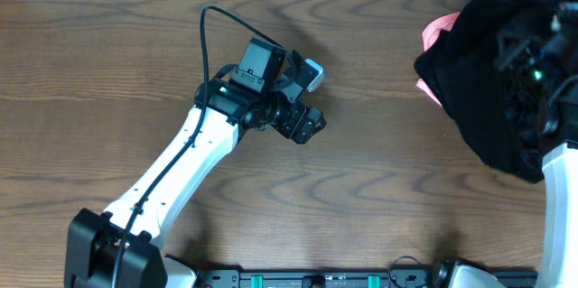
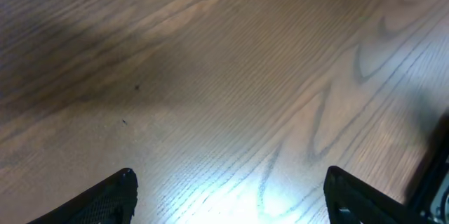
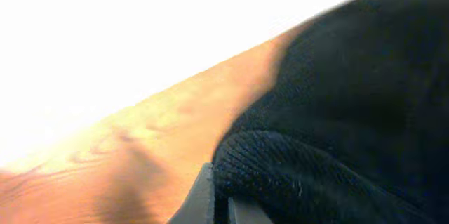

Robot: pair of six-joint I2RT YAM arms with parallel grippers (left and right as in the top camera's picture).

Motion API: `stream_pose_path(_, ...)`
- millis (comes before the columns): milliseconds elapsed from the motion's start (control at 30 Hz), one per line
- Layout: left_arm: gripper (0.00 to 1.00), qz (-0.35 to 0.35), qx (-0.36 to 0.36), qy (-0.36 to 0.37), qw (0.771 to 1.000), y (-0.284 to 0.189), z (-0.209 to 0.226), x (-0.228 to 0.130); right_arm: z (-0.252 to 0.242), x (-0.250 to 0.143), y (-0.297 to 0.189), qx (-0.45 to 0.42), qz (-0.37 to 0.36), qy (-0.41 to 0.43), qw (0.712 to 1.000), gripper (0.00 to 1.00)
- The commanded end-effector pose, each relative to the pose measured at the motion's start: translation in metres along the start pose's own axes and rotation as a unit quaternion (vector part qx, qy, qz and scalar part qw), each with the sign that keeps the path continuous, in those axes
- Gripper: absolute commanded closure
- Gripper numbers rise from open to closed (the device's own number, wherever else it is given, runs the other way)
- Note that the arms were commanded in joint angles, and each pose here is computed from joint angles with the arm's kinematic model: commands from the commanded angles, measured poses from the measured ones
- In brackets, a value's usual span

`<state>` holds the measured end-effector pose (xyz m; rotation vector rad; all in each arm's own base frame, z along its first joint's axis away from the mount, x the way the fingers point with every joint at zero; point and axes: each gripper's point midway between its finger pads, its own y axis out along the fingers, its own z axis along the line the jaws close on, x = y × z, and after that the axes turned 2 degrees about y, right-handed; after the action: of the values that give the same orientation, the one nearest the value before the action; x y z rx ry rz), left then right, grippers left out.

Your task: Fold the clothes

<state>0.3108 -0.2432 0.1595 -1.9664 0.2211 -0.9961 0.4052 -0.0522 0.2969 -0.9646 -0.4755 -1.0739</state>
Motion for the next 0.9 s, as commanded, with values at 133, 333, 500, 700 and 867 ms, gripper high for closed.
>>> stream_pose_path(133, 0.16, -0.077, 0.014, 0.028, 0.997, -0.061, -0.025, 0.022, 0.112, 0.030, -0.012, 0.094, -0.061, -0.052, 0.992, 0.98)
stream_pose_path(333, 0.16, -0.141, 0.066, 0.053, 0.986, -0.117, -0.035, 0.029, 0.191, 0.056, -0.033, 0.167, -0.128, -0.088, 0.974, 0.98)
stream_pose_path(500, 0.16, -0.143, 0.080, 0.051, 0.985, -0.134, -0.039, 0.020, 0.253, 0.080, -0.053, 0.241, -0.190, -0.102, 0.946, 0.98)
stream_pose_path(700, 0.16, -0.124, 0.077, 0.040, 0.989, -0.131, -0.039, 0.010, 0.304, 0.094, -0.063, 0.275, -0.243, -0.079, 0.927, 0.98)
stream_pose_path(867, 0.16, -0.123, 0.077, 0.039, 0.989, -0.131, -0.039, 0.009, 0.334, 0.082, -0.056, 0.293, -0.236, -0.076, 0.923, 0.98)
